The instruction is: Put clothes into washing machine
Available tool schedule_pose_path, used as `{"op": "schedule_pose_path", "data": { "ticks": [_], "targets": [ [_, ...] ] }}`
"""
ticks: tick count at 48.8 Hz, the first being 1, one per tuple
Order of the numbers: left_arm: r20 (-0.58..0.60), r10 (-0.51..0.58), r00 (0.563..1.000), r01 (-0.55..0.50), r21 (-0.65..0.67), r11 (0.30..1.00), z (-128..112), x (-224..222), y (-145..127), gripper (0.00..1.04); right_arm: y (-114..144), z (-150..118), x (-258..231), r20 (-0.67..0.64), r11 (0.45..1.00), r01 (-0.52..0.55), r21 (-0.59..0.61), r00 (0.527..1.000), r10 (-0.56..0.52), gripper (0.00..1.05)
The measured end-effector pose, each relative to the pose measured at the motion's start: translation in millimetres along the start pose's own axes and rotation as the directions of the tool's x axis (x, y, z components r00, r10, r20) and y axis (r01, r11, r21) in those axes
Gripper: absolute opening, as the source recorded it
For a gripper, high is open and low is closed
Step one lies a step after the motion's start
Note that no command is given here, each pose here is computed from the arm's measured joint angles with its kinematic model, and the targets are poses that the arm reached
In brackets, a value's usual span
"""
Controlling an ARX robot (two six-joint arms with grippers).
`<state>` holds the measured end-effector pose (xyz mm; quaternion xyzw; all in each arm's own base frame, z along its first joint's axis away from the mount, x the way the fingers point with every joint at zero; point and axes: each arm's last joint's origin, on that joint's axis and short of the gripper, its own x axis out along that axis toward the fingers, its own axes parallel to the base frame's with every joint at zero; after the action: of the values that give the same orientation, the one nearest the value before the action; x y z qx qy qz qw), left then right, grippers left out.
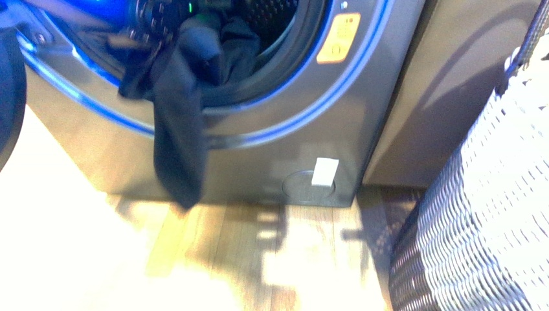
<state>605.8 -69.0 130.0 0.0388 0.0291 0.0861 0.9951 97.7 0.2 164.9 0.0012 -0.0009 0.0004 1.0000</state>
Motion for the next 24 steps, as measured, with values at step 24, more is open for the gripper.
{"op": "schedule_pose_path", "data": {
  "ticks": [24],
  "targets": [
    [0.015, 0.16, 0.987, -0.159, 0.239, 0.958, 8, 17, -5, 0.25, 0, 0, 0, -0.001, 1.0, 0.0, 0.0, 1.0, 0.0, 0.02]
  ]
}}
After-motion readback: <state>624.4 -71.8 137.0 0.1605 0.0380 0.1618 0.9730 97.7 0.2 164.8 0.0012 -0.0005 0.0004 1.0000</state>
